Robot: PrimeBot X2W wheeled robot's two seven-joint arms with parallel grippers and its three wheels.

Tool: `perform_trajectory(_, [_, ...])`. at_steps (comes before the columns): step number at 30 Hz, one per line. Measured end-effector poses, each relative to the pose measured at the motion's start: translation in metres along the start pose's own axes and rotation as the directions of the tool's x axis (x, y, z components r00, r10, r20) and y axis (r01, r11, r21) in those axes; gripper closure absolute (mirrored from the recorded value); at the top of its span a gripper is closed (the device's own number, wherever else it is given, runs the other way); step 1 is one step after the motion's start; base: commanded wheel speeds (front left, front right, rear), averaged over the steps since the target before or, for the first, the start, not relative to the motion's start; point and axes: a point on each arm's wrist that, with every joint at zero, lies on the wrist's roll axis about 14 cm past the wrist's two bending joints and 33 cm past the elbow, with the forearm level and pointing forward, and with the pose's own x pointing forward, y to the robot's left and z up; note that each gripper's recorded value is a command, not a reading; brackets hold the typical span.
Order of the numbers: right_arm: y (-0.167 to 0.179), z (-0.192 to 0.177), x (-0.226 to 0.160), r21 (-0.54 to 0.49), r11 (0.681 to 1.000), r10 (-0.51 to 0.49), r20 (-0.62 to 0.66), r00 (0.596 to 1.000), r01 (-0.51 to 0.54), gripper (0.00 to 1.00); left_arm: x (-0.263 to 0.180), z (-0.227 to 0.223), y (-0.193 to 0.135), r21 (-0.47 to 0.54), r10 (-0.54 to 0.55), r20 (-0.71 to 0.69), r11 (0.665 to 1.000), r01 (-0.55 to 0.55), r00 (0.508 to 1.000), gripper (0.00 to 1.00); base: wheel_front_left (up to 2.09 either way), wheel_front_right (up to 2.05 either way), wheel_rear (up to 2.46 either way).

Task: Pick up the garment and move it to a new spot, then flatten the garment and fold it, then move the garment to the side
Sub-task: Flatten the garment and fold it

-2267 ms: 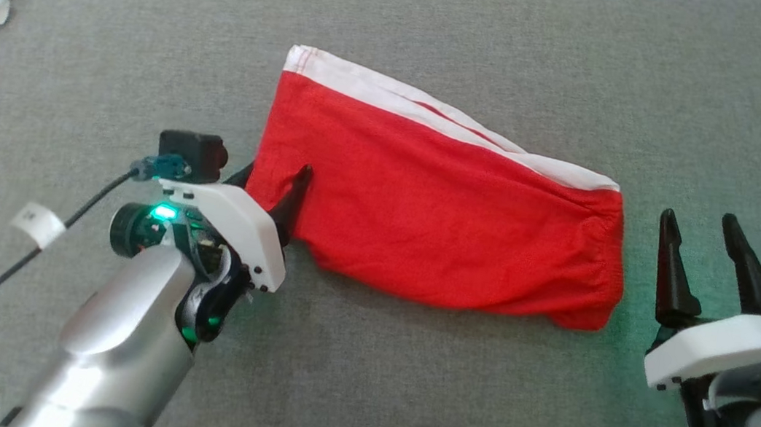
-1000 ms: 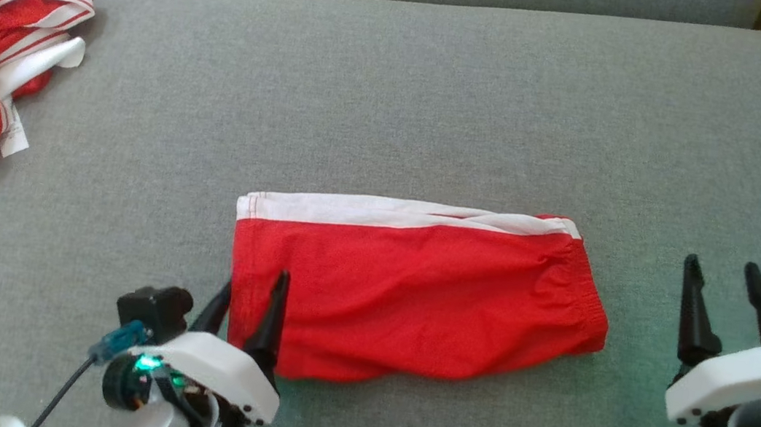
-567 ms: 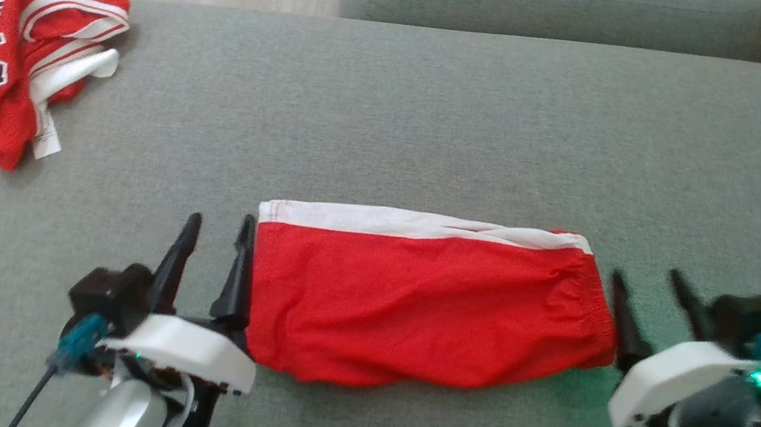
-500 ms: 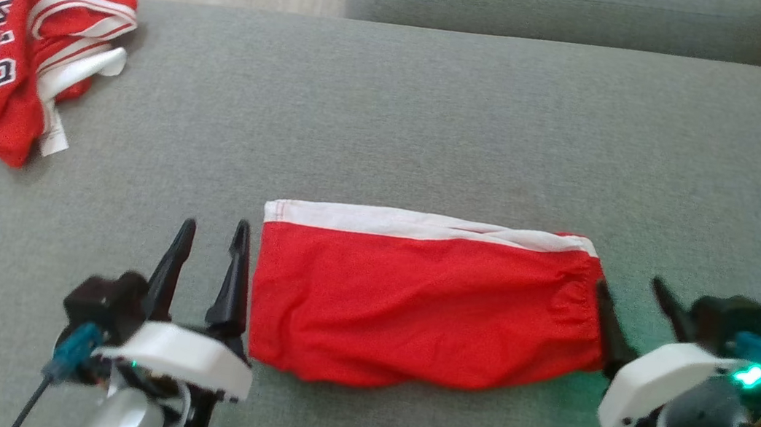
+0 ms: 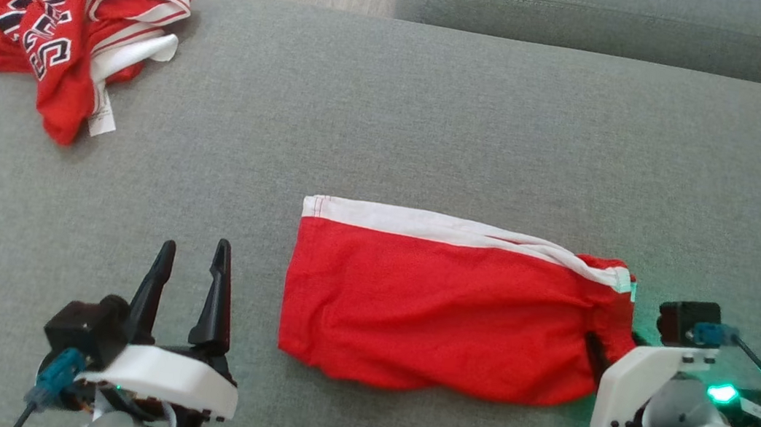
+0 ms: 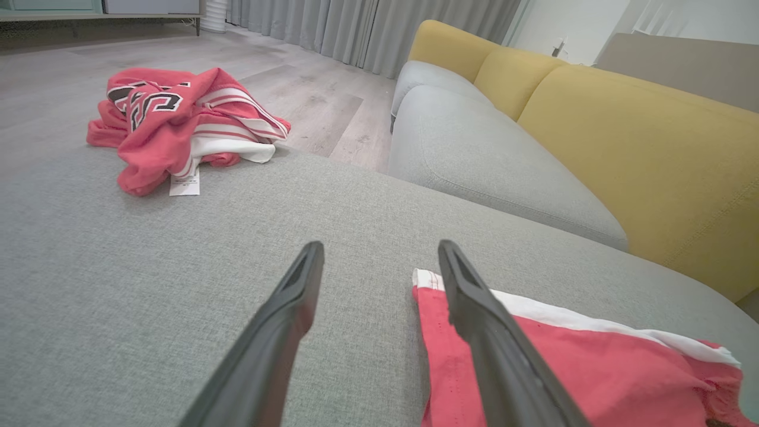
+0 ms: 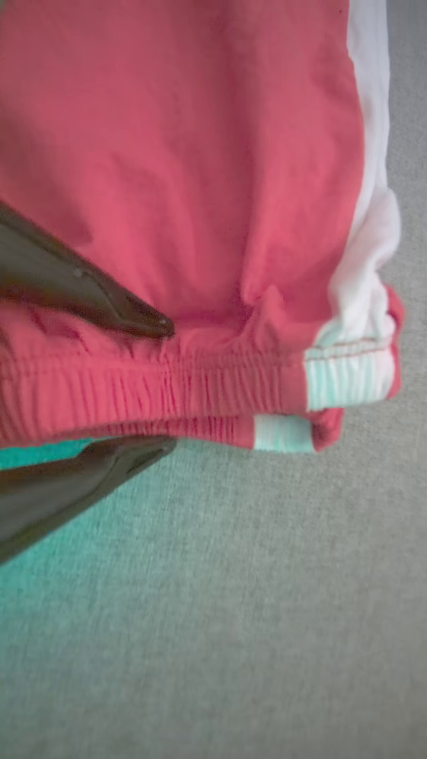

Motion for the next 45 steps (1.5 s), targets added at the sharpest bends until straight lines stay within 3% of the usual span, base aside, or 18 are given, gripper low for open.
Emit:
perform_trajectory(1, [0.002, -0.001, 0.001, 0.006, 1.000, 0.008, -0.009, 1.000, -0.008, 0.56, 0.000, 0.000, 0.000, 0.001, 0.001, 0.001, 1.000, -0.001, 1.000, 0.00, 0.00, 0.00, 0.00])
perform_trajectory(2, [0.003, -0.002, 0.002, 0.019, 1.000, 0.017, -0.018, 1.000, -0.017, 0.67, -0.001, 0.000, 0.001, 0.001, 0.003, 0.002, 1.000, -0.003, 1.000, 0.00, 0.00, 0.00, 0.00])
perform_trajectory(4, [0.004, -0.002, 0.003, 0.038, 0.999, 0.026, -0.024, 0.999, -0.025, 1.00, -0.001, 0.002, 0.000, 0.002, 0.001, 0.013, 1.000, -0.001, 1.000, 0.00, 0.00, 0.00, 0.00])
perform_trajectory(9, [-0.007, 0.003, 0.001, 0.061, 0.998, 0.014, -0.021, 1.000, -0.012, 1.00, -0.001, 0.000, -0.008, 0.002, -0.023, 0.009, 1.000, 0.023, 1.000, 0.00, 0.00, 0.00, 0.00])
perform_trajectory(17, [-0.101, 0.005, -0.029, 0.091, 0.979, -0.181, -0.026, 0.983, 0.182, 1.00, 0.000, -0.005, -0.027, 0.006, -0.083, -0.008, 0.997, 0.083, 0.997, 0.00, 0.00, 0.00, 0.00])
perform_trajectory(21, [-0.119, 0.008, -0.039, 0.132, 0.968, -0.212, -0.012, 0.977, 0.211, 1.00, 0.003, -0.008, -0.032, 0.006, -0.099, -0.018, 0.995, 0.099, 0.995, 0.00, 0.00, 0.00, 0.00])
perform_trajectory(26, [-0.087, 0.013, -0.040, 0.179, 0.978, -0.116, 0.026, 0.993, 0.110, 1.00, 0.004, -0.010, -0.035, 0.007, -0.109, -0.024, 0.994, 0.109, 0.994, 0.00, 0.00, 0.00, 0.00])
perform_trajectory(33, [-0.026, 0.045, -0.042, 0.150, 0.986, 0.052, 0.134, 0.990, -0.072, 1.00, 0.003, -0.009, -0.033, 0.008, -0.102, -0.020, 0.995, 0.103, 0.995, 0.00, 0.00, 0.00, 0.00])
perform_trajectory(40, [0.060, 0.056, -0.039, 0.072, 0.956, 0.271, 0.145, 0.952, -0.283, 1.00, 0.000, -0.007, -0.026, 0.005, -0.078, -0.015, 0.997, 0.078, 0.997, 0.00, 0.00, 0.00, 0.00])
perform_trajectory(45, [0.095, 0.051, -0.029, 0.033, 0.933, 0.355, 0.100, 0.930, -0.359, 1.00, -0.001, -0.007, -0.019, 0.002, -0.056, -0.013, 0.998, 0.056, 0.998, 0.00, 0.00, 0.00, 0.00])
